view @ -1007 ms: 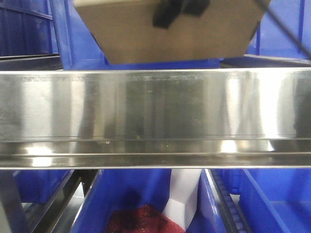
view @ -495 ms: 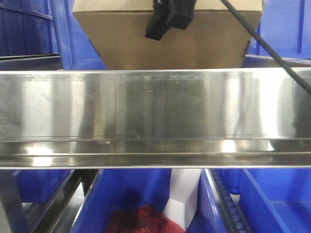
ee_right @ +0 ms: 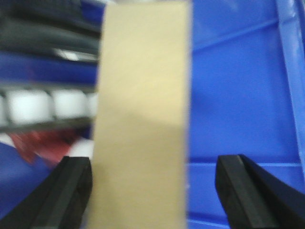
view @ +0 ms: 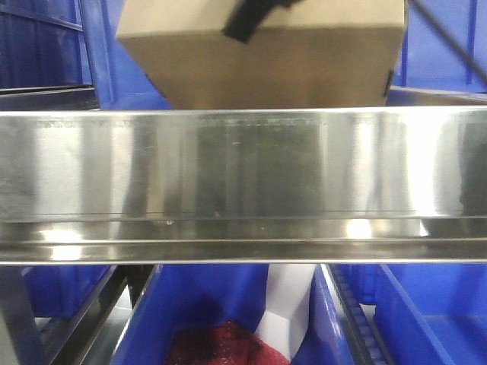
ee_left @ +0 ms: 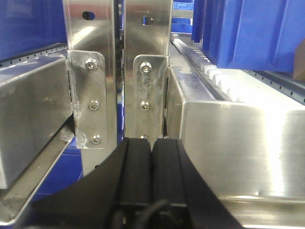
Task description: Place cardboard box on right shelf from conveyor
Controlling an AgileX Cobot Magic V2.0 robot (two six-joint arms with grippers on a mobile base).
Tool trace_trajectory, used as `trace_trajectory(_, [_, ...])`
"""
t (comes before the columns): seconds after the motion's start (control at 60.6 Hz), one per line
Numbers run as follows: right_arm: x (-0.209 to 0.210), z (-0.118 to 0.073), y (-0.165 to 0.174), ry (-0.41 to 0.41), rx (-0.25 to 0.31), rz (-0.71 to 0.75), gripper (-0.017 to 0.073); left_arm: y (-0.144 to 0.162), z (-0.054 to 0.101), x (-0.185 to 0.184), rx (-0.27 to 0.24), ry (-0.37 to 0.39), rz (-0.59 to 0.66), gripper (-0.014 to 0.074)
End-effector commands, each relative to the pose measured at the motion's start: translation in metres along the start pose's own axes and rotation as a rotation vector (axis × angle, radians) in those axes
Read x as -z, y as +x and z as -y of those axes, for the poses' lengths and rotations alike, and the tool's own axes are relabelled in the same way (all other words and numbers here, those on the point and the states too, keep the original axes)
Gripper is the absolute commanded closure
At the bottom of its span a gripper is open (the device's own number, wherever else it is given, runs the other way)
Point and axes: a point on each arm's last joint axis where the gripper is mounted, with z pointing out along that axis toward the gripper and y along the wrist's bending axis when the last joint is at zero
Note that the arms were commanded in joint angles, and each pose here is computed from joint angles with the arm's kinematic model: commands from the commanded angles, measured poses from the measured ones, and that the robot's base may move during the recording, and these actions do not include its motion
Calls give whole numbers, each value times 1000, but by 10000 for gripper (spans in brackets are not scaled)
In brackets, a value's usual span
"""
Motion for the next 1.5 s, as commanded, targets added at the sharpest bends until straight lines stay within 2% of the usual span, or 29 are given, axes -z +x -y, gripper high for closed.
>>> trace_trajectory(0.0, [36,15,-16,55,-99,142,-59,-6,0,1,6,3,90,710])
trace_trajectory(0.099, [52,12,-21,21,-222,187,-56,-6,0,1,6,3,90,710])
trace_trajectory(0.182, [71,10,-22,5,-359,231,-48,-6,0,1,6,3,90,710])
trace_trajectory(0.248, [82,8,-20,-2,-480,265,-8,-6,0,1,6,3,90,710])
trace_trajectory(0.314, [95,6,-14,-5,-598,307,78,-6,0,1,6,3,90,710])
trace_trajectory(0.363, [103,3,-8,-8,-663,335,158,-6,0,1,6,3,90,710])
trace_trajectory(0.479, [121,-6,7,-12,-761,395,369,-6,0,1,6,3,90,710])
trace_trajectory(0.578, [136,-16,22,-7,-791,447,514,-6,0,1,6,3,90,709])
trace_trajectory(0.776, [154,-29,42,5,-802,507,510,-6,0,1,6,3,90,709])
trace_trajectory(1.486, [159,-28,46,19,-810,513,510,-6,0,1,6,3,90,710])
